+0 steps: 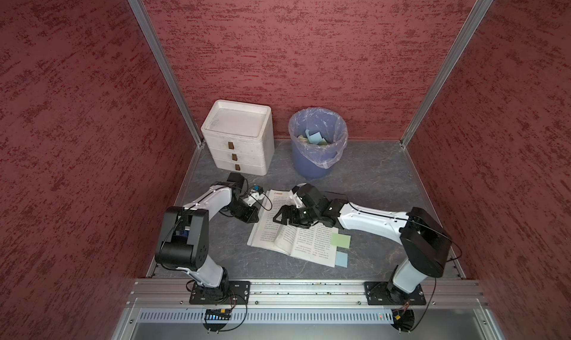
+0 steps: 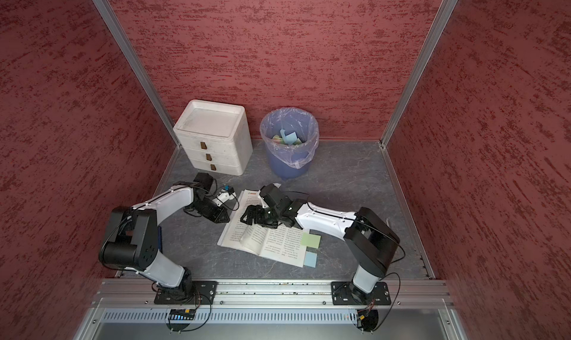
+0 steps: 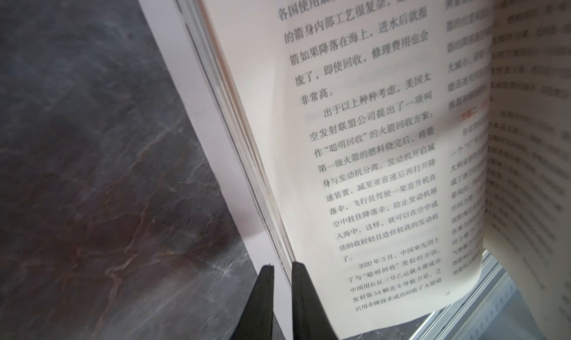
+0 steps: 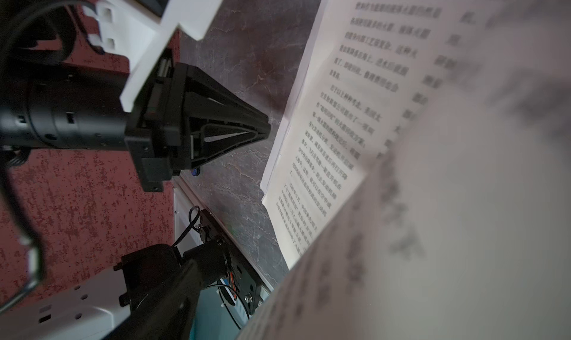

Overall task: Peel off the used sticky note
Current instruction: Turn the page of the book at the center of the board, then tear off the note from the book.

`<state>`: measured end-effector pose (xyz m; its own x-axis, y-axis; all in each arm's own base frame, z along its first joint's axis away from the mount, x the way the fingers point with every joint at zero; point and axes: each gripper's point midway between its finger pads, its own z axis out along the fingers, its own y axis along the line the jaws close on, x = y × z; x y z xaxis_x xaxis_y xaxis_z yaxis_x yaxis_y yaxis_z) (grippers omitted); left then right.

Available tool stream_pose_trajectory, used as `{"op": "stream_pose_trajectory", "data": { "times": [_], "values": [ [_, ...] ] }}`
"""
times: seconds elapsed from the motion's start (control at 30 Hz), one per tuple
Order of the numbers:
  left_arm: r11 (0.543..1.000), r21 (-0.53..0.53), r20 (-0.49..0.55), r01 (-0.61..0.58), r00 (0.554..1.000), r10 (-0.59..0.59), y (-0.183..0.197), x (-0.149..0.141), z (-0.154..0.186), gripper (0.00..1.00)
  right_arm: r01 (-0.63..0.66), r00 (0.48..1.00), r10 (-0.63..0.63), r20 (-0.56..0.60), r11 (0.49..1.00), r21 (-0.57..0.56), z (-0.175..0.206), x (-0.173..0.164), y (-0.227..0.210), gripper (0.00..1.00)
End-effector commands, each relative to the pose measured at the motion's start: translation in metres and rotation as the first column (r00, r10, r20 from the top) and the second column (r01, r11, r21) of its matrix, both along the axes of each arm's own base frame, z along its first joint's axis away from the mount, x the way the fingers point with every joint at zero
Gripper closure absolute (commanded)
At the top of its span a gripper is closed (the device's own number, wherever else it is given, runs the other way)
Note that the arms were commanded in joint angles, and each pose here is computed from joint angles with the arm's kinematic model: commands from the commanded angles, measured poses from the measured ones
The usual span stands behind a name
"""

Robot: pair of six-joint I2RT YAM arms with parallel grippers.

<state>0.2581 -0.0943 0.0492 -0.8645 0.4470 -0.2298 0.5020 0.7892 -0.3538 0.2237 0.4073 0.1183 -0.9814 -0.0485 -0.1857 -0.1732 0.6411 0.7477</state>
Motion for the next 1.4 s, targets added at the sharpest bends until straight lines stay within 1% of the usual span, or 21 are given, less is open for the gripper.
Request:
{"op": "stream_pose_trajectory", "data": {
  "times": [0.0, 0.13, 0.23, 0.37, 0.53, 0.63, 0.73, 0.8, 0.87, 0.9, 0.93, 0.97, 1.0, 1.07, 1.13, 1.2, 1.27, 1.37],
  "values": [
    [1.000, -0.025, 0.045, 0.005, 0.999, -0.004, 0.008, 0.001, 0.020, 0.85, -0.059, 0.998, 0.058, 0.026, 0.996, 0.063, 0.014, 0.000, 0.026, 0.08],
    [0.999, -0.031, 0.065, -0.014, 0.998, 0.016, 0.019, 0.002, 0.033, 0.85, -0.074, 0.997, 0.074, 0.014, 0.994, 0.081, 0.010, 0.003, 0.037, 0.04],
    [0.999, -0.036, 0.080, -0.012, 0.997, 0.015, 0.020, 0.001, 0.042, 0.85, -0.099, 0.995, 0.097, 0.016, 0.989, 0.110, 0.016, 0.005, 0.047, 0.01],
    [0.999, -0.050, 0.102, -0.015, 0.995, 0.020, 0.017, 0.004, 0.055, 0.85, -0.126, 0.992, 0.122, 0.034, 0.981, 0.145, 0.029, 0.007, 0.056, 0.01],
    [0.999, -0.052, 0.114, -0.012, 0.993, 0.018, 0.015, 0.006, 0.063, 0.85, -0.092, 0.996, 0.090, 0.018, 0.973, 0.213, 0.033, 0.012, 0.055, 0.01],
    [0.998, -0.054, 0.118, -0.014, 0.993, 0.020, 0.013, 0.008, 0.068, 0.85, -0.067, 0.998, 0.067, 0.006, 0.974, 0.217, 0.031, 0.017, 0.049, 0.01],
    [0.999, -0.052, 0.120, 0.011, 0.993, -0.004, 0.003, 0.006, 0.074, 0.85, -0.034, 0.999, 0.029, 0.026, 0.977, 0.211, 0.040, 0.022, 0.033, 0.02],
    [0.998, -0.052, 0.136, 0.042, 0.990, -0.034, -0.009, 0.003, 0.081, 0.85, -0.003, 0.998, -0.008, 0.059, 0.983, 0.185, 0.048, 0.023, 0.013, 0.01],
    [0.995, -0.056, 0.150, 0.088, 0.985, -0.079, -0.027, 0.000, 0.090, 0.85, 0.066, 0.992, -0.076, 0.097, 0.992, 0.105, 0.052, 0.023, -0.024, 0.01],
    [0.992, -0.058, 0.154, 0.112, 0.983, -0.102, -0.037, -0.002, 0.093, 0.85, 0.101, 0.990, -0.105, 0.094, 0.994, 0.039, 0.046, 0.021, -0.044, 0.01],
    [0.989, -0.060, 0.155, 0.133, 0.980, -0.122, -0.045, -0.003, 0.094, 0.85, 0.140, 0.986, -0.137, 0.093, 0.990, -0.025, 0.039, 0.018, -0.066, 0.01],
    [0.986, -0.063, 0.157, 0.156, 0.977, -0.145, -0.055, -0.003, 0.096, 0.85, 0.177, 0.980, -0.169, 0.104, 0.982, -0.066, 0.041, 0.014, -0.087, 0.01],
    [0.981, -0.064, 0.157, 0.185, 0.972, -0.173, -0.065, -0.004, 0.097, 0.85, 0.217, 0.972, -0.204, 0.119, 0.970, -0.107, 0.040, 0.012, -0.108, 0.01],
    [0.972, -0.066, 0.156, 0.226, 0.964, -0.214, -0.084, -0.003, 0.099, 0.85, 0.286, 0.957, -0.267, 0.114, 0.933, -0.220, 0.025, -0.001, -0.153, 0.02],
    [0.961, -0.065, 0.158, 0.268, 0.954, -0.255, -0.101, -0.001, 0.097, 0.85, 0.340, 0.940, -0.325, 0.101, 0.895, -0.289, 0.013, -0.015, -0.190, 0.02],
    [0.948, -0.055, 0.168, 0.314, 0.939, -0.301, -0.120, 0.000, 0.094, 0.85, 0.391, 0.919, -0.386, 0.087, 0.855, -0.340, 0.002, -0.028, -0.222, 0.03],
    [0.933, -0.046, 0.179, 0.357, 0.922, -0.344, -0.138, 0.000, 0.090, 0.85, 0.425, 0.899, -0.433, 0.065, 0.827, -0.368, -0.009, -0.042, -0.244, 0.05],
    [0.906, -0.036, 0.198, 0.422, 0.892, -0.407, -0.166, -0.001, 0.083, 0.85, 0.465, 0.870, -0.492, 0.034, 0.795, -0.389, -0.025, -0.059, -0.266, 0.07]
  ]
}}
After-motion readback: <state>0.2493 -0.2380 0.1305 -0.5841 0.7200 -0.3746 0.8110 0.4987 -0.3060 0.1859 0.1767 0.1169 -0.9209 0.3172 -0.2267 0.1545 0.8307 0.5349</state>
